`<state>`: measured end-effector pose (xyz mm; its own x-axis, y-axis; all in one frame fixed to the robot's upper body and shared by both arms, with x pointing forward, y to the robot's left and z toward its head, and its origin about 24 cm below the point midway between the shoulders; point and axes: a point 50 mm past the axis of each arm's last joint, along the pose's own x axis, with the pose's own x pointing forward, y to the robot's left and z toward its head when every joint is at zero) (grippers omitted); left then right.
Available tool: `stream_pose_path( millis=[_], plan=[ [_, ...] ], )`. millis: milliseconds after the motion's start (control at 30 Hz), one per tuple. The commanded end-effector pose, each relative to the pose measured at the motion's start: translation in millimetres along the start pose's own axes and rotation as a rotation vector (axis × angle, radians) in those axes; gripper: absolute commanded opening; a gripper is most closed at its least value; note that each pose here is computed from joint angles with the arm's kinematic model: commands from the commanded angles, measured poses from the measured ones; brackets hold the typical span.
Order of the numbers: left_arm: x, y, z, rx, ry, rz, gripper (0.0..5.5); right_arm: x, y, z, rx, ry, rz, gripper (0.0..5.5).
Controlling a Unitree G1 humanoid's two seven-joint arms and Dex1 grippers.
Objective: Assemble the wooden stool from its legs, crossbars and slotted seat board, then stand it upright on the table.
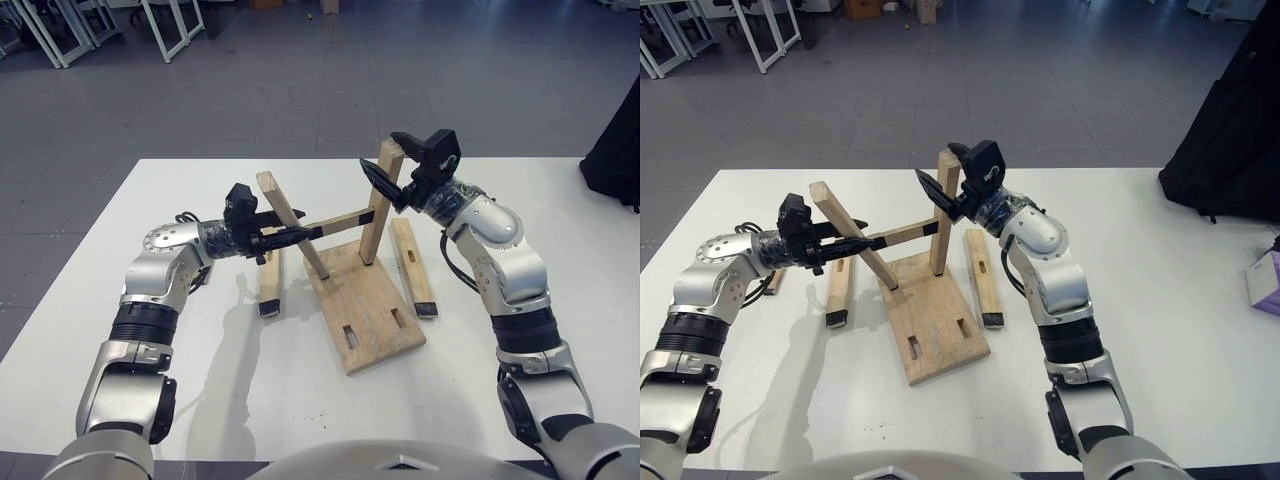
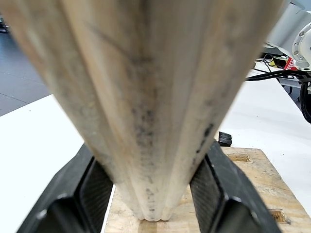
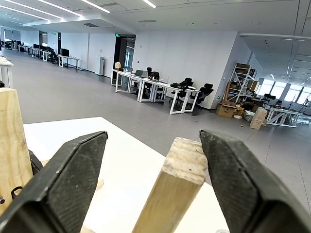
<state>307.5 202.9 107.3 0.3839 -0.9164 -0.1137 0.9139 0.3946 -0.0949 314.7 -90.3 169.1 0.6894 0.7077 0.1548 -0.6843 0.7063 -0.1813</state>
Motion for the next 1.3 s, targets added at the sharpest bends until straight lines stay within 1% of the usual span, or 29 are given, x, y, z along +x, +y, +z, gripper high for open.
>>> stream_pose_path(
  millis=[33, 133, 200, 333, 433, 500, 533, 567, 667, 767, 867, 1000, 1067, 1167, 1300],
  plan=[
    [30.4, -7.6, -32.5, -0.103, 0.136, -0.006, 2.03, 0.2, 82.3, -63.1, 0.279, 0.249, 0.475, 3.43],
    [21.0, -15.7, -33.7, -0.058, 0.087, 0.023, 2.03, -4.8, 68.3, -61.0, 0.269, 0.223, 0.389, 3.43],
    [12.1, -18.3, -34.5, -0.025, 0.089, 0.079, 2.03, -10.4, 57.2, -57.8, 0.267, 0.200, 0.323, 3.43],
    [-2.5, -19.9, -34.2, 0.034, 0.196, 0.123, 2.03, -18.4, 28.6, -51.8, 0.234, 0.164, 0.161, 3.43],
    [-3.3, -15.9, -32.6, 0.034, 0.212, 0.138, 2.03, -21.5, 5.3, -48.8, 0.208, 0.145, 0.046, 3.43],
    [-2.5, -15.7, -30.7, 0.030, 0.215, 0.126, 2.03, -21.2, -4.7, -47.0, 0.199, 0.135, -0.005, 3.43],
    [-2.3, -16.1, -28.6, 0.018, 0.208, 0.113, 2.40, -20.3, -6.2, -46.0, 0.195, 0.129, -0.015, 3.43],
    [-2.1, -15.1, -25.0, 0.005, 0.193, 0.108, 2.62, -19.4, -6.0, -45.1, 0.194, 0.121, -0.020, 3.43],
    [-1.2, -8.5, -15.3, 0.008, 0.163, 0.138, 3.03, -18.0, -2.7, -44.5, 0.199, 0.108, -0.025, 3.43],
    [-4.0, -4.8, -8.2, 0.026, 0.147, 0.182, 3.58, -20.1, -2.6, -43.8, 0.196, 0.102, -0.038, 3.43],
    [-9.7, -5.6, -2.6, 0.038, 0.128, 0.219, 4.10, -30.9, -7.2, -40.5, 0.181, 0.107, -0.049, 3.43],
    [-7.1, 4.0, -4.6, 0.055, 0.134, 0.322, 4.68, -42.6, -3.2, -44.2, 0.172, 0.150, -0.025, 3.43],
    [-2.4, 6.9, -6.9, 0.061, 0.136, 0.341, 4.96, -44.2, -1.9, -45.3, 0.172, 0.159, -0.022, 3.43],
    [0.0, 11.9, -18.4, 0.061, 0.173, 0.373, 5.47, -43.1, -1.2, -45.0, 0.165, 0.164, -0.016, 3.43],
    [1.8, 18.0, -24.3, 0.083, 0.195, 0.418, 5.49, -43.9, -2.8, -44.9, 0.161, 0.166, -0.023, 3.43]
  ],
)
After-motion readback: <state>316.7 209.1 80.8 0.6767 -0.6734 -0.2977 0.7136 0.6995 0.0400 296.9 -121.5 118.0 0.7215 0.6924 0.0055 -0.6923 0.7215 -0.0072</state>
